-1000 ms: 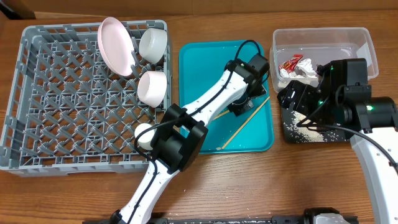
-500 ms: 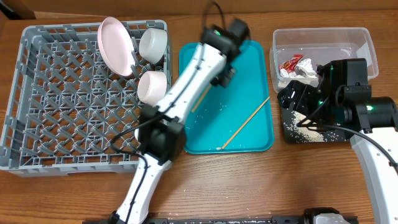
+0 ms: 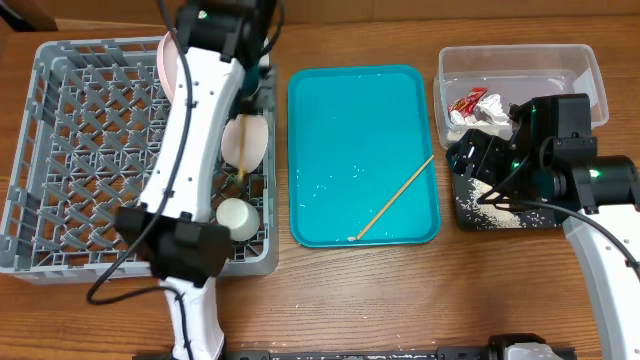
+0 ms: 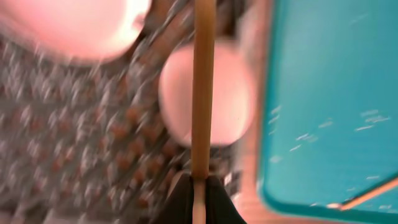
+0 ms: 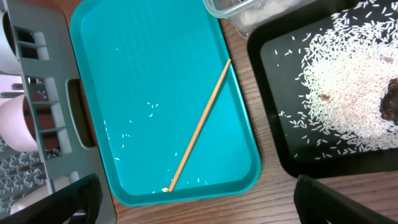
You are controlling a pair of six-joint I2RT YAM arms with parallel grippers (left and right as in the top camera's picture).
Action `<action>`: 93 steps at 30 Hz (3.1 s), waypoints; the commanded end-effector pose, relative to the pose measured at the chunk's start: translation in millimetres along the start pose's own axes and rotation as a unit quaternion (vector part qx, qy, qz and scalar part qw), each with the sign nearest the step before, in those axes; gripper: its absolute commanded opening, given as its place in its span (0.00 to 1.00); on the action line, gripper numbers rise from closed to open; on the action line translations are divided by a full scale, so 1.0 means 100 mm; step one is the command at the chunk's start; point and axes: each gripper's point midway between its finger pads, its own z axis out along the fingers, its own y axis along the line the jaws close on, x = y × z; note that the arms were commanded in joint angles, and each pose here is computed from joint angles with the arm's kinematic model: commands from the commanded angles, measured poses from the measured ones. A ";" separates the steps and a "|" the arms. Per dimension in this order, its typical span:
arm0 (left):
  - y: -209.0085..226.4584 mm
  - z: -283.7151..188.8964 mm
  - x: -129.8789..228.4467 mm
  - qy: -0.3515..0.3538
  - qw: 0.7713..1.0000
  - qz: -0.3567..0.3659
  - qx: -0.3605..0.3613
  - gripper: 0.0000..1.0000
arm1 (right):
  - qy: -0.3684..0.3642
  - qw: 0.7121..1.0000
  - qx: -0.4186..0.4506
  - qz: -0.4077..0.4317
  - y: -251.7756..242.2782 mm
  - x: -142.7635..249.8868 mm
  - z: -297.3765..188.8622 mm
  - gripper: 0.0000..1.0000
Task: Sort waste into correct bins and load items into the dishwasher
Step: 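Carry the chopstick with the left gripper and drop it into the rack, then move the left gripper back over the remaining chopstick on the teal tray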
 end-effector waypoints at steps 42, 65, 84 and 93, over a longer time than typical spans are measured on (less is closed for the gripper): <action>0.34 0.54 0.05 -0.093 0.993 0.013 0.070 0.50 | -0.011 1.000 -0.001 -0.003 0.02 -0.05 -0.04 1.00; -2.47 0.85 1.11 -0.082 0.856 0.485 0.158 0.64 | -0.011 1.000 -0.001 -0.003 0.02 -0.05 -0.04 1.00; -2.88 1.31 1.15 -0.118 0.806 0.573 0.091 0.75 | -0.011 1.000 -0.001 -0.003 0.02 -0.05 -0.04 1.00; -2.84 1.52 1.19 -0.096 0.804 0.582 0.080 0.64 | -0.011 1.000 -0.001 -0.003 0.02 -0.05 -0.04 1.00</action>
